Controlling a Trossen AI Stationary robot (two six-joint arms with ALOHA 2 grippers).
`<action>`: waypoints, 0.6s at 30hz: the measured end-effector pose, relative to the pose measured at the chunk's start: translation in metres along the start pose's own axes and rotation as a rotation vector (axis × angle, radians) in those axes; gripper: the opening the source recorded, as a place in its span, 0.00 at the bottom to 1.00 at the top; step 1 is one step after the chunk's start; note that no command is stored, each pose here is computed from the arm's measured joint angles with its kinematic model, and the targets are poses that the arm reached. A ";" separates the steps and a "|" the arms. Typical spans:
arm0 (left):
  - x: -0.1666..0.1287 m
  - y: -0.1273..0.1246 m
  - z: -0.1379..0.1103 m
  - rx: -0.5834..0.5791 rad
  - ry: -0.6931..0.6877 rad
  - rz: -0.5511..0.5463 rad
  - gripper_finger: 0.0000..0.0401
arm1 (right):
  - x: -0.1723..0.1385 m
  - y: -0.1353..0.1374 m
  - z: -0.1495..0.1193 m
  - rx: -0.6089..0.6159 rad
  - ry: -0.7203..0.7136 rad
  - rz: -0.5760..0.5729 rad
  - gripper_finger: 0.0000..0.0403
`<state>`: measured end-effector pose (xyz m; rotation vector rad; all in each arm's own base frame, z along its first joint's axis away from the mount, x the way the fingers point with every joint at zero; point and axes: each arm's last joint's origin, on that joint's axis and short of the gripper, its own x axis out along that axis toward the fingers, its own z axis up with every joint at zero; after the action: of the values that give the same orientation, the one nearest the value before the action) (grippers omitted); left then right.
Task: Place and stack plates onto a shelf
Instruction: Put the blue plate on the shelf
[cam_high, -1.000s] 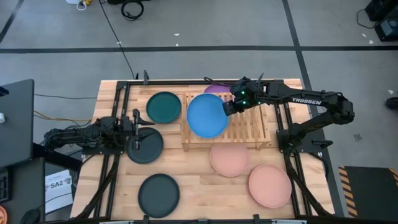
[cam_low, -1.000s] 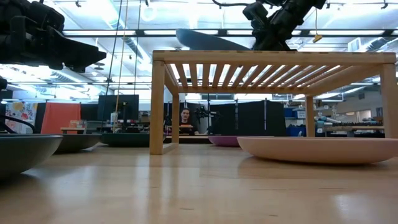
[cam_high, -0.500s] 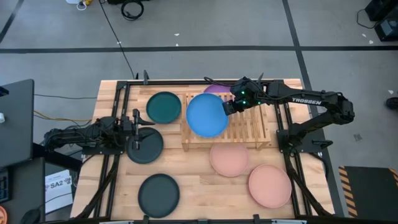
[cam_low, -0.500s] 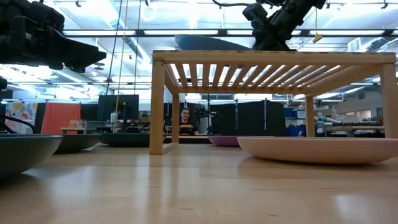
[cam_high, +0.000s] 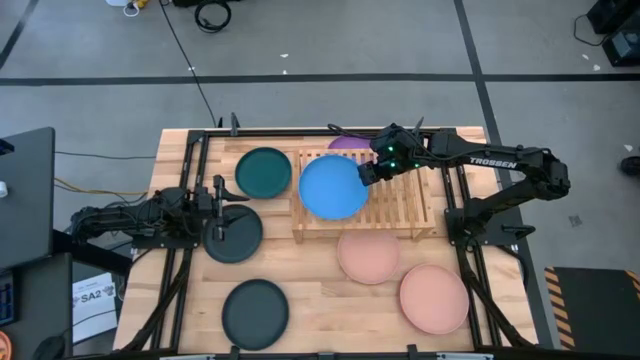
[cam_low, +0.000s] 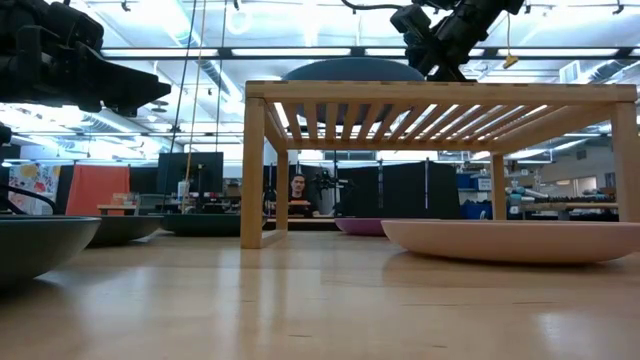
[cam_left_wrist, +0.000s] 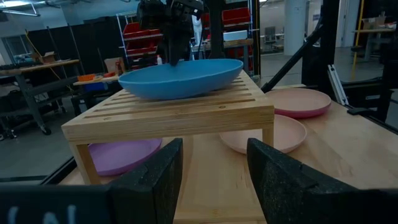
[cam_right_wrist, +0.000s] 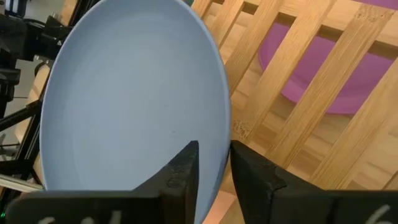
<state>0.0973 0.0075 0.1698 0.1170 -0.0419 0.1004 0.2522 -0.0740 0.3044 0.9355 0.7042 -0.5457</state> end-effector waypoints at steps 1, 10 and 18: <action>0.000 0.000 0.000 0.000 0.000 0.000 0.46 | 0.000 0.000 0.000 0.000 0.000 0.000 0.26; 0.000 0.000 0.000 0.000 0.000 0.000 0.46 | 0.000 0.002 0.002 -0.002 -0.023 0.020 0.35; 0.000 0.000 0.000 0.000 0.000 0.000 0.46 | 0.000 0.006 0.005 -0.055 -0.060 0.054 0.40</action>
<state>0.0973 0.0075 0.1698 0.1170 -0.0419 0.1003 0.2576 -0.0758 0.3097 0.8808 0.6355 -0.5026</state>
